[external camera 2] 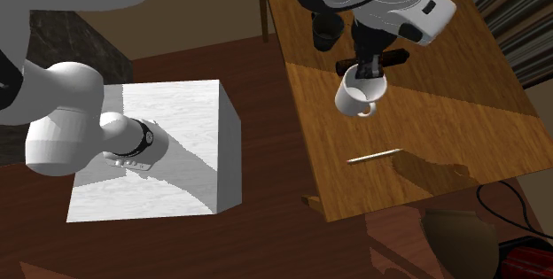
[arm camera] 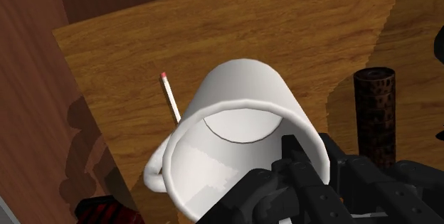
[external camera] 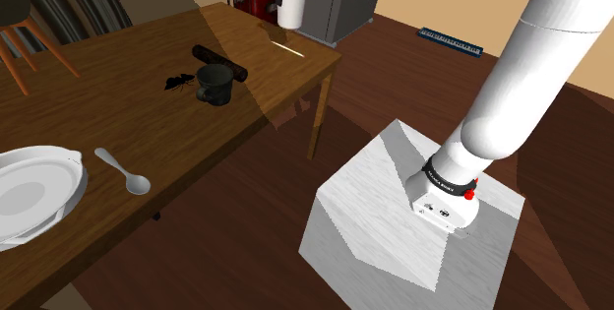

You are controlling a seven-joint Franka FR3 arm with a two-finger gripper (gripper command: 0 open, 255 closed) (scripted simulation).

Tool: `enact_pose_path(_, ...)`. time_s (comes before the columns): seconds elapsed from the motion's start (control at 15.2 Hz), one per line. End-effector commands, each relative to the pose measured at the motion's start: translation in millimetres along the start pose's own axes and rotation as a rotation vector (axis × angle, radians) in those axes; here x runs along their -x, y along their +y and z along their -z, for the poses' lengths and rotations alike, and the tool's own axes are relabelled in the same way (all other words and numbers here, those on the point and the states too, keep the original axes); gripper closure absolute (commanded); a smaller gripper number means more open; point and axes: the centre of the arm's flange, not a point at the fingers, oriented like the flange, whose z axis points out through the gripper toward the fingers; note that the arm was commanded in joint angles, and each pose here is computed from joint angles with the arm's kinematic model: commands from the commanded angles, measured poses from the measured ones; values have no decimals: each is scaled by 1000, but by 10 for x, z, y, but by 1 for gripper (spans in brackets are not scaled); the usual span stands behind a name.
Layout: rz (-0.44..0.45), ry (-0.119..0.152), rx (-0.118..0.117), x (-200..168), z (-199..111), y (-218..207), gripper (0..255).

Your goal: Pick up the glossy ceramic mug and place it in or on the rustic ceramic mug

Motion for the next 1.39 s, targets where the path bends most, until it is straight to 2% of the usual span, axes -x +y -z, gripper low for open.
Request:
enact_pose_path(0.0, -1, 0, 0, -14, 44, -221, 255)
enact_pose_path(1.32, -1, 0, 0, -130, 564, -2786, 255)
